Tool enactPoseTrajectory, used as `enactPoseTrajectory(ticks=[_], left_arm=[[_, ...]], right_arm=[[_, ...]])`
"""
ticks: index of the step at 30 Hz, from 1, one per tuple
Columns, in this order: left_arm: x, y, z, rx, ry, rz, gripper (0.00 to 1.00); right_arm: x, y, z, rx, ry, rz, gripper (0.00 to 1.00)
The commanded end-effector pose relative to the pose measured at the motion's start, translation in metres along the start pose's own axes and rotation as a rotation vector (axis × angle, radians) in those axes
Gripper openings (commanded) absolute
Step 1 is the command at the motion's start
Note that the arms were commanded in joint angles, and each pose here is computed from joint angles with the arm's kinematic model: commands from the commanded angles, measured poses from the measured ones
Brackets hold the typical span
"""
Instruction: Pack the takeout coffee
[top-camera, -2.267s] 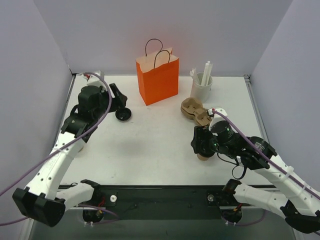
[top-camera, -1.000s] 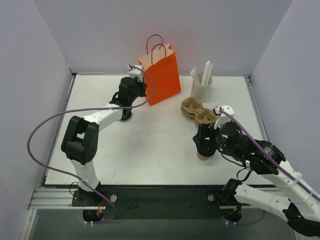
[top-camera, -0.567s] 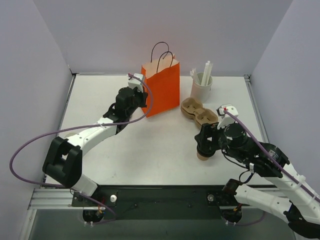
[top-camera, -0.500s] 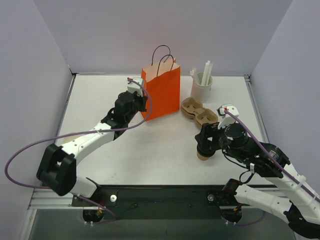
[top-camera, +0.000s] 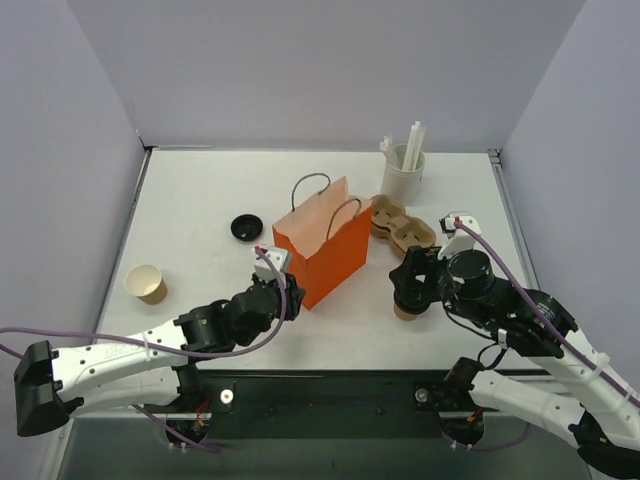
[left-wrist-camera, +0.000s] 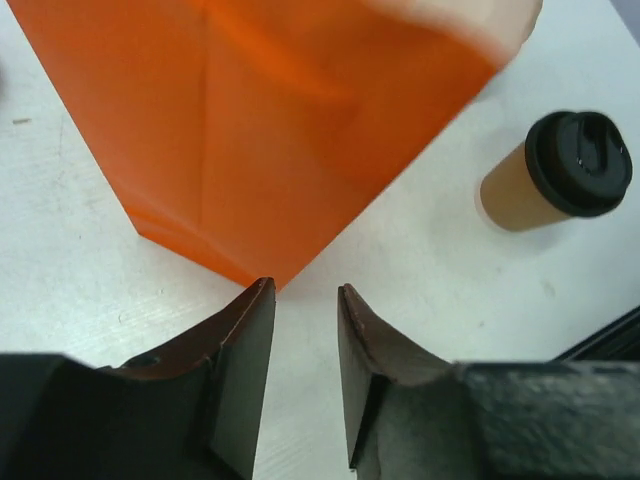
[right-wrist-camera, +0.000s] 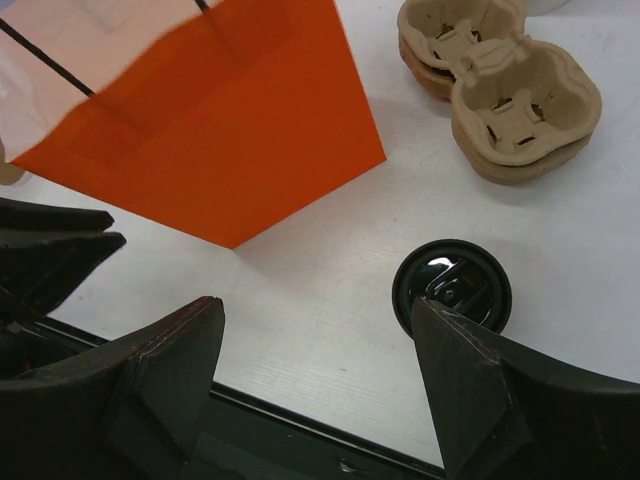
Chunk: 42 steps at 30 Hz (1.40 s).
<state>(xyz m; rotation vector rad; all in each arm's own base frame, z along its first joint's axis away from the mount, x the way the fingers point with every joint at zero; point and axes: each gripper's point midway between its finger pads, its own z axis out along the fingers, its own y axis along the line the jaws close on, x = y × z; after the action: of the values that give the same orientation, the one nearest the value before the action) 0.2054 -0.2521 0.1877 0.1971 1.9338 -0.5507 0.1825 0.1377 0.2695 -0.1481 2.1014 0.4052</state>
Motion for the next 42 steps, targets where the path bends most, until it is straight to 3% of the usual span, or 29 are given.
enactPoseTrajectory(ticks=[1, 6, 11, 14, 17, 21, 26, 30, 36, 39, 42], left_arm=[[-0.019, -0.011, -0.023, 0.037, 0.000, -0.045, 0.46], [-0.078, -0.014, -0.054, 0.043, -0.041, 0.015, 0.59], [-0.146, -0.012, -0.073, 0.029, -0.171, 0.063, 0.72], [-0.186, -0.002, -0.066, -0.013, -0.220, 0.140, 0.74], [-0.210, 0.007, -0.038, 0.026, -0.186, 0.215, 0.73], [-0.254, -0.007, -0.023, 0.165, -0.204, 0.286, 0.71], [-0.243, -0.033, 0.015, 0.312, -0.123, 0.417, 0.71], [-0.245, -0.041, 0.031, 0.385, -0.128, 0.498, 0.71], [-0.264, -0.060, 0.049, 0.489, -0.161, 0.527, 0.71], [-0.252, -0.063, 0.071, 0.522, -0.103, 0.529, 0.70], [-0.240, -0.057, 0.084, 0.495, -0.044, 0.522, 0.57]], right_arm=[[0.005, 0.011, 0.008, -0.022, 0.020, 0.093, 0.77], [0.014, 0.011, 0.009, -0.023, 0.033, 0.152, 0.76], [0.013, 0.011, 0.011, -0.007, 0.025, 0.214, 0.76], [0.010, 0.015, 0.009, -0.023, 0.025, 0.218, 0.76], [0.012, 0.017, 0.008, -0.038, 0.036, 0.200, 0.76], [0.018, 0.019, 0.007, -0.061, 0.053, 0.172, 0.76], [0.023, 0.015, 0.004, -0.071, 0.052, 0.147, 0.76], [0.029, 0.015, -0.002, -0.106, 0.056, 0.137, 0.76], [0.036, 0.012, -0.012, -0.145, 0.048, 0.125, 0.76], [0.034, 0.008, -0.016, -0.139, 0.039, 0.112, 0.76], [0.032, 0.007, -0.020, -0.141, 0.035, 0.106, 0.76]])
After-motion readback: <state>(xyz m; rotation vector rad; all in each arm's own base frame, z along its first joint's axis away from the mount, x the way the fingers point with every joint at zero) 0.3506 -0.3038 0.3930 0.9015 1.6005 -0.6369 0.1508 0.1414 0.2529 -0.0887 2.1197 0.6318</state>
